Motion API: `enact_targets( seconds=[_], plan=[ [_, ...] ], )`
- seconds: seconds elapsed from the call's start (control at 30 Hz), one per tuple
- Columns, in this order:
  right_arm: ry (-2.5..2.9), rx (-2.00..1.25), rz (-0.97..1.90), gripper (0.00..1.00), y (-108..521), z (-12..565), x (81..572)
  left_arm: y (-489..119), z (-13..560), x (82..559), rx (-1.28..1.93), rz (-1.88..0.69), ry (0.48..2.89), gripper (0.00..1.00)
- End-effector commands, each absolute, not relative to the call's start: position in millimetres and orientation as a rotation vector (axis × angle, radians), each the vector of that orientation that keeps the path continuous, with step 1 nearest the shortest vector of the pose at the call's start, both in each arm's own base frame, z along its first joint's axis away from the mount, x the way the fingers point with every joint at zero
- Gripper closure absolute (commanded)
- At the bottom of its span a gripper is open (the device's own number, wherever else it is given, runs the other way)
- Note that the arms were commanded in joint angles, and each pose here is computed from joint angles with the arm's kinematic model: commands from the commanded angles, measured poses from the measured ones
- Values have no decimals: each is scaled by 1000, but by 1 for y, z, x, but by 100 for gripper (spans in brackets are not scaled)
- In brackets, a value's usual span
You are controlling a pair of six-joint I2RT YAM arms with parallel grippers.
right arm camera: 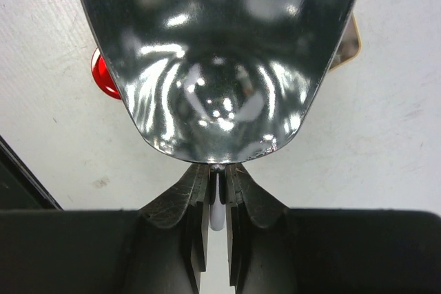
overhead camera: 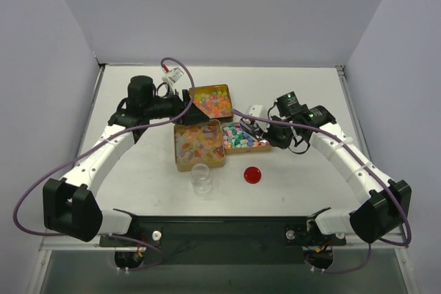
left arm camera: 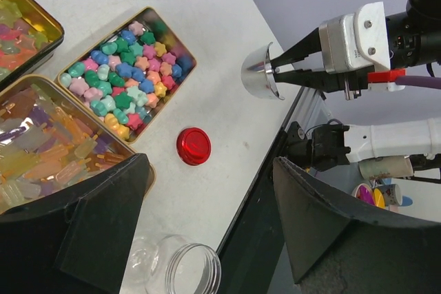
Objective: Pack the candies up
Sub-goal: Pick up the spatula from the center of the board.
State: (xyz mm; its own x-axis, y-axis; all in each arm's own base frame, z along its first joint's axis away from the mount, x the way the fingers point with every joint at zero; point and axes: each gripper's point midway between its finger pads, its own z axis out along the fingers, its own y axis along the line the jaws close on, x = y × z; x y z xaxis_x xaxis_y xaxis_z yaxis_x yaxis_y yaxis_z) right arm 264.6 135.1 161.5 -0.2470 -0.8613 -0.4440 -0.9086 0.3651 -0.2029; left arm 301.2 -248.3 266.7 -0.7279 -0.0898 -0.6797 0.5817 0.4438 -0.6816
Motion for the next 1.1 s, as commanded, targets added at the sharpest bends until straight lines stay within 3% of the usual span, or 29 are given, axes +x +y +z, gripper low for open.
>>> enact_targets(
  seconds=[0.0, 0.8, 1.07],
  plan=[
    [2177, -1534, 182, 100, 142, 161, 255, -251, 285, 305, 424, -1313, 1968, 16],
    [2167, -1524, 178, 100, 147, 158, 257, -264, 314, 320, 505, -1355, 1899, 15],
    [2166, -1477, 251, 100, 162, 166, 263, -277, 298, 311, 503, -1387, 1936, 15]
  ],
)
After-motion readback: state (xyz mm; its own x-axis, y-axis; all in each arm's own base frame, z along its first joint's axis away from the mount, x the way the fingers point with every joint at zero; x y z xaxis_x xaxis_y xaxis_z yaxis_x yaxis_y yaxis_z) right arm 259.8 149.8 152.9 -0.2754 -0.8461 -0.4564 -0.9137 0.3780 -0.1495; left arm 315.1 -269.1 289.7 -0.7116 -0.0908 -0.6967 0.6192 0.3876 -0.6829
